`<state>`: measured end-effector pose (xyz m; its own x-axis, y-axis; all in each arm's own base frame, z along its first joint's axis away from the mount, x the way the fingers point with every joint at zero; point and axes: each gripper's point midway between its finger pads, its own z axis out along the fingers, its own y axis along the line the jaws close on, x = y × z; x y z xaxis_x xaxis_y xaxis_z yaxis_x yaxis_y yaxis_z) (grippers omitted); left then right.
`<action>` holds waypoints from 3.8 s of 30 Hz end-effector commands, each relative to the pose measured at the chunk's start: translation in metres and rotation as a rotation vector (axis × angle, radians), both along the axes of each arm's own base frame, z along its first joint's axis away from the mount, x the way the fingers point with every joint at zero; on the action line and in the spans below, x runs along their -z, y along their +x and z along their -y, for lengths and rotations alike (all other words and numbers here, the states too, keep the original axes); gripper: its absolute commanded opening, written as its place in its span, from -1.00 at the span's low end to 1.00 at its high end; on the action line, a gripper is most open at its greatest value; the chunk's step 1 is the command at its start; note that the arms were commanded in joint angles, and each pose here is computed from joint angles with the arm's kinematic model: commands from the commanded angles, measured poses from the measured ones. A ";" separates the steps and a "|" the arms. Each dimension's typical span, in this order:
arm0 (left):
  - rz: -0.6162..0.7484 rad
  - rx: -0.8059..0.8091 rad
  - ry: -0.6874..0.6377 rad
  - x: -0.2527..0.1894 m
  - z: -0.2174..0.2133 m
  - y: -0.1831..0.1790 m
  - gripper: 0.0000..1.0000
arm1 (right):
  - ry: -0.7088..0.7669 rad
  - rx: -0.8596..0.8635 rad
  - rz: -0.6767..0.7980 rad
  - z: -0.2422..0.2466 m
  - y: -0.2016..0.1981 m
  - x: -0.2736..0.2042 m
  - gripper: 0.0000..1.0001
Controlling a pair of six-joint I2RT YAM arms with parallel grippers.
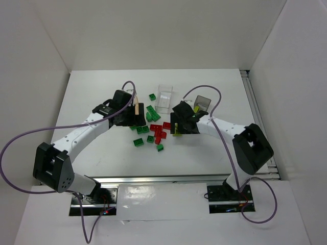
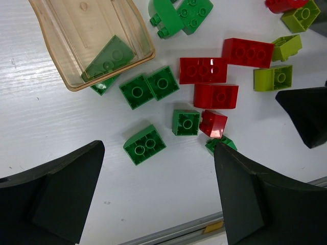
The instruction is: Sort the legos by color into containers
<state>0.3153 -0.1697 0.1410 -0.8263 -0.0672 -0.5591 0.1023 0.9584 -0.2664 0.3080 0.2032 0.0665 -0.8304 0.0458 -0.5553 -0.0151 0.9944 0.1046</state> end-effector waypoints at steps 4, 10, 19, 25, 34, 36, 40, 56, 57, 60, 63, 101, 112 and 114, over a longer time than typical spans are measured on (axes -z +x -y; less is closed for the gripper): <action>0.015 0.015 0.008 -0.004 0.002 0.003 0.96 | -0.014 -0.064 -0.009 -0.016 0.010 0.023 0.73; 0.003 0.031 0.004 -0.003 0.006 -0.001 0.96 | -0.034 -0.090 -0.010 -0.029 0.030 0.032 0.61; 0.012 0.026 0.022 -0.002 0.001 -0.002 0.96 | -0.049 -0.061 -0.011 -0.027 0.032 0.040 0.35; 0.012 0.026 0.022 -0.002 0.001 -0.002 0.96 | -0.063 -0.065 0.011 -0.030 0.025 0.023 -0.15; 0.000 0.041 0.020 0.000 0.009 0.003 0.96 | -0.100 -0.014 0.145 -0.009 0.020 -0.047 -0.24; 0.008 0.041 0.016 -0.003 0.010 0.005 0.96 | -0.130 0.028 0.173 0.008 0.026 -0.056 -0.24; 0.006 0.041 0.017 -0.003 0.011 0.007 0.96 | -0.108 0.138 0.217 0.041 0.054 -0.074 -0.24; 0.008 0.028 0.086 0.001 0.001 0.006 0.96 | -0.171 0.305 0.235 0.104 0.148 -0.068 0.83; 0.018 0.010 0.107 0.001 -0.004 0.008 0.96 | -0.170 0.281 0.257 0.092 0.141 -0.077 0.83; 0.018 -0.005 0.130 0.002 -0.009 0.008 0.96 | -0.152 0.198 0.258 0.066 0.111 -0.079 0.64; 0.022 -0.012 0.138 0.002 -0.010 0.009 0.96 | -0.120 0.111 0.215 0.031 0.072 -0.060 0.55; 0.001 0.008 0.138 0.009 -0.010 0.004 0.96 | 0.070 0.324 0.122 0.002 0.072 0.019 -0.14; -0.010 0.014 0.135 0.012 -0.007 0.005 0.96 | 0.061 0.272 0.143 0.004 0.048 -0.009 0.02; -0.010 0.014 0.135 0.012 -0.007 0.005 0.96 | 0.049 0.265 0.137 0.007 0.044 -0.009 0.26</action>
